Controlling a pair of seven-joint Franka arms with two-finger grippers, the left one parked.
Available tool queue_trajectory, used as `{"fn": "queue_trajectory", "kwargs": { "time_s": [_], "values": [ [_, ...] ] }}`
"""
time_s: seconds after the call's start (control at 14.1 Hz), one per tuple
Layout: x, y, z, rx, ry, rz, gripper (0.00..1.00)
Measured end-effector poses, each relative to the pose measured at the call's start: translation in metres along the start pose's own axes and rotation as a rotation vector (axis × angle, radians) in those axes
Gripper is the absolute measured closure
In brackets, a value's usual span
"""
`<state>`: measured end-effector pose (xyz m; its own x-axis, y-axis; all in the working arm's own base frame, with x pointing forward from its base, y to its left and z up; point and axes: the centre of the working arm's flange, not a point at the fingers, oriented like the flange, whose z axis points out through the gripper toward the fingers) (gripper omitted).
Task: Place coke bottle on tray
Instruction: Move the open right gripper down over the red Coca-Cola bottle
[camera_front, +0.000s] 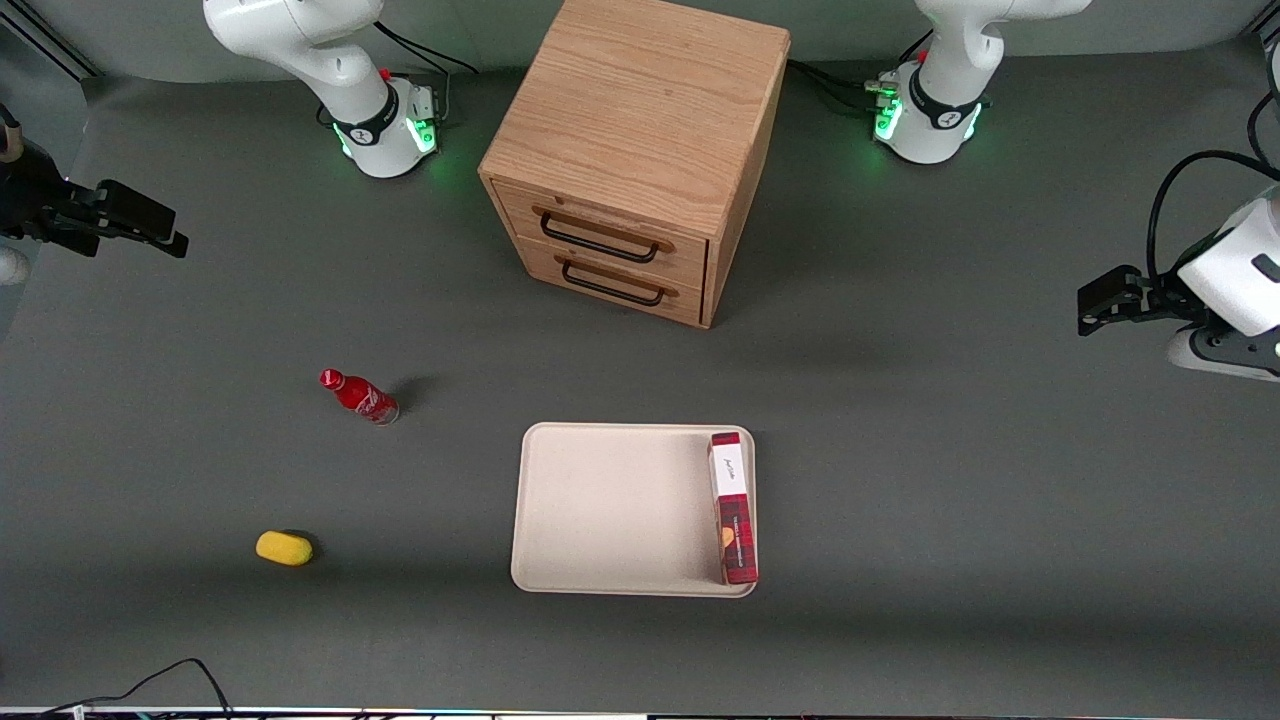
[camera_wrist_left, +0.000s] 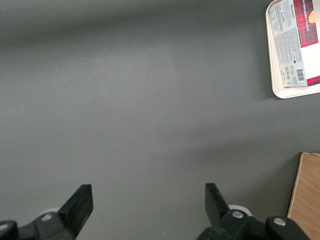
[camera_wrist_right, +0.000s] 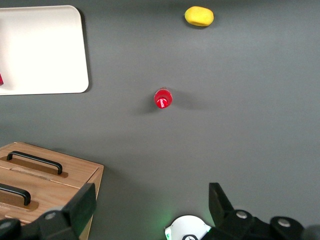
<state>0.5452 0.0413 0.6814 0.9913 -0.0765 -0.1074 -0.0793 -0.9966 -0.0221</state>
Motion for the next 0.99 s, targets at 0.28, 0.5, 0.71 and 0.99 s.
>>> {"fn": "queue_trajectory", "kwargs": {
  "time_s": [0.28, 0.5, 0.71, 0.99],
  "values": [
    [0.001, -0.004, 0.003, 0.000, -0.004, 0.009, 0.00],
    [0.004, -0.004, 0.007, -0.002, -0.010, 0.013, 0.00],
    [0.015, -0.006, 0.018, -0.009, -0.020, 0.021, 0.00],
    [0.035, -0.009, 0.041, -0.012, -0.001, 0.027, 0.00]
  ]
}}
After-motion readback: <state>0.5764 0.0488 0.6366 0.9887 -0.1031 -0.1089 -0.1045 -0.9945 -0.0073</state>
